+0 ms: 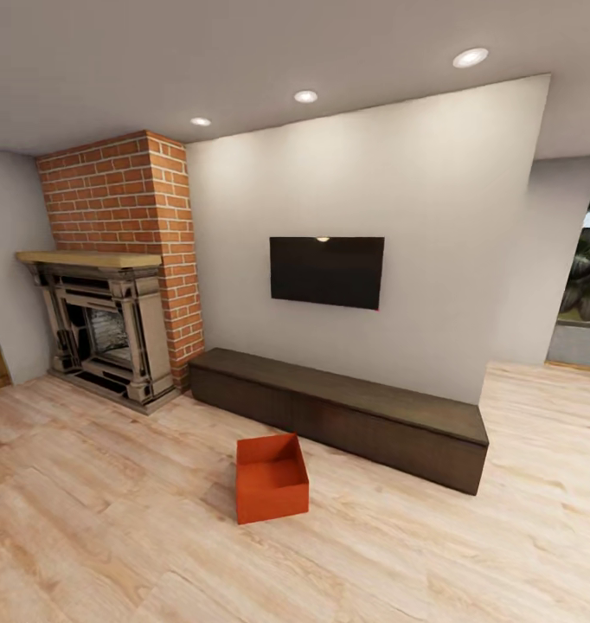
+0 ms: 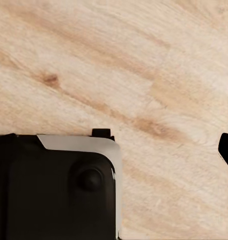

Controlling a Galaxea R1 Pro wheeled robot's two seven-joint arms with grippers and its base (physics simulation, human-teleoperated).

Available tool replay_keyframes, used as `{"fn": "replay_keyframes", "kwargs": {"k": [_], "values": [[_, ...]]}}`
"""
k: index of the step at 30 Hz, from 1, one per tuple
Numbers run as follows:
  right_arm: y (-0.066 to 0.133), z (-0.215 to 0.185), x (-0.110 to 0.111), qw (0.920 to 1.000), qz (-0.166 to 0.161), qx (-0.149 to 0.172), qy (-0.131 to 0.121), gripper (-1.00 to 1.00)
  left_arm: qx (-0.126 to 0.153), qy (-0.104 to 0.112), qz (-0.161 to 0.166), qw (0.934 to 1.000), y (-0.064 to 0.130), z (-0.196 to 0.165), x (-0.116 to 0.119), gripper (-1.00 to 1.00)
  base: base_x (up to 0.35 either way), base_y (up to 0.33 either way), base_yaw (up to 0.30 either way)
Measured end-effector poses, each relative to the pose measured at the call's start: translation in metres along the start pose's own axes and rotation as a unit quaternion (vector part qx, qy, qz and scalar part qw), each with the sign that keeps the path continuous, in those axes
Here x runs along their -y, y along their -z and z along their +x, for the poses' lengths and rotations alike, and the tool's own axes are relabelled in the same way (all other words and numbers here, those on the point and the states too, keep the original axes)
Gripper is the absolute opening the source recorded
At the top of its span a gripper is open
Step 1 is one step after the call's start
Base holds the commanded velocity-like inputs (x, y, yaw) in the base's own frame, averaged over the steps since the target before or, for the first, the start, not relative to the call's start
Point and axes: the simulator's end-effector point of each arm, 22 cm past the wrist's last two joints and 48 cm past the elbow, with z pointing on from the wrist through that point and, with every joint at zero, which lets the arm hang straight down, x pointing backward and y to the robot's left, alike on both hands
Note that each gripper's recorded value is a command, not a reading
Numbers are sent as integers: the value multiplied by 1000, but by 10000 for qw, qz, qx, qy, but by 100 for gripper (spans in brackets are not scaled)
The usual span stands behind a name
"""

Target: Move the two storage containers from the living room to the garage. In the garage, place one container on the floor and stack the other container on top of it (either order is fine).

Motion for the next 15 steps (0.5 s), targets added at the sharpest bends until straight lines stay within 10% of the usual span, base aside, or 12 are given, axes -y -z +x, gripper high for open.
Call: {"fn": "replay_keyframes", "kwargs": {"k": [15], "values": [[0, 1, -1, 10000, -21, -29, 78, 100, 0, 5, 0, 10000, 0, 0, 0, 100, 325, 0, 30]]}}
